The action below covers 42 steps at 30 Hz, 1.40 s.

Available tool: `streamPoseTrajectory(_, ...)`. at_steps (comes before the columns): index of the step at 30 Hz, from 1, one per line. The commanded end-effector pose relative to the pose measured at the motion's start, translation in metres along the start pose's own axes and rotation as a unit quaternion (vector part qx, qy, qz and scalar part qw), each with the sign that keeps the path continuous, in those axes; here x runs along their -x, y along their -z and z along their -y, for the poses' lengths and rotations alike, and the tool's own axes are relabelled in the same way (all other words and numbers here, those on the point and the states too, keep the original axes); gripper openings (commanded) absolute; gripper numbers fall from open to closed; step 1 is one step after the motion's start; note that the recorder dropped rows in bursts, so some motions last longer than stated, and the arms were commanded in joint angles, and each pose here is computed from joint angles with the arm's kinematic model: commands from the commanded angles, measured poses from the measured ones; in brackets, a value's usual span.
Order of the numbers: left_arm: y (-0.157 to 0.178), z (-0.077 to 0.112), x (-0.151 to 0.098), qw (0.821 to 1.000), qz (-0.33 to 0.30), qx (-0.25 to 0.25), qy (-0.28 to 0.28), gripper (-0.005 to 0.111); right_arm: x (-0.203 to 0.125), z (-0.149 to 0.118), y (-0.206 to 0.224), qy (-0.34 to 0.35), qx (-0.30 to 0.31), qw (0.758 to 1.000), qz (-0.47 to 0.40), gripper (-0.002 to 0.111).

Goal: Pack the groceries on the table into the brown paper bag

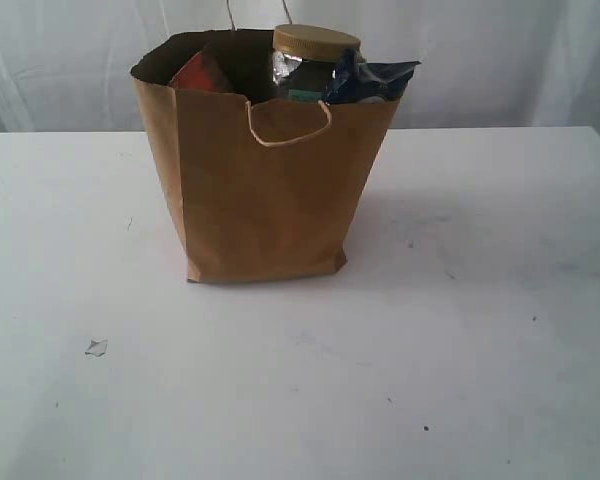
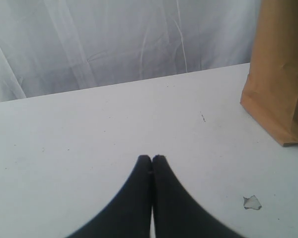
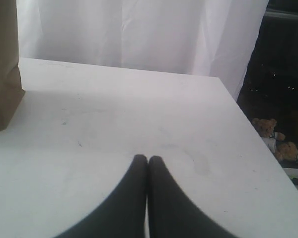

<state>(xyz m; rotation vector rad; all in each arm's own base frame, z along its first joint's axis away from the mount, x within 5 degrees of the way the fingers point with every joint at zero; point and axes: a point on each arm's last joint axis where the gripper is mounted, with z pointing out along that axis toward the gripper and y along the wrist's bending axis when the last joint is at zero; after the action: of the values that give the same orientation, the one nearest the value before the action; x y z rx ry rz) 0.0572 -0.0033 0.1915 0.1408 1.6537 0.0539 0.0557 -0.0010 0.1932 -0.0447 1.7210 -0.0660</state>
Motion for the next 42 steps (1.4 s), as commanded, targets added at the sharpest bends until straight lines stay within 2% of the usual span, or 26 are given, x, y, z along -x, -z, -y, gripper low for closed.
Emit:
streamPoseTrajectory(1,0.000,0.000,0.000,1.000,0.005,0.001,0.005,0.000,-0.001,0.000,0.000,0.002,-0.003,1.000,0.004,0.000)
streamPoseTrajectory(15,0.000,0.000,-0.002,1.000,-0.007,-0.001,0.005,0.000,-0.001,0.000,0.000,0.002,-0.003,1.000,0.004,0.000)
streamPoseTrajectory(18,0.001,0.004,-0.013,0.995,-0.069,-0.014,0.071,0.000,-0.001,0.000,0.000,0.002,-0.003,1.000,0.004,0.000)
streamPoseTrajectory(19,0.001,0.004,-0.015,0.994,-0.079,-0.016,0.072,0.000,-0.001,0.000,0.000,0.002,-0.003,1.000,0.004,0.000)
streamPoseTrajectory(33,0.001,0.004,-0.016,0.994,-0.082,-0.016,0.071,0.000,-0.001,0.000,0.000,0.002,-0.003,1.000,0.004,0.000)
streamPoseTrajectory(39,0.004,0.006,-0.025,0.989,-0.136,-0.027,0.054,0.000,-0.001,0.000,0.000,0.002,-0.003,1.000,0.004,0.000)
streamPoseTrajectory(42,0.003,0.006,-0.025,0.989,-0.134,-0.027,0.054,0.000,-0.001,0.000,0.000,0.002,-0.003,1.000,0.004,0.000)
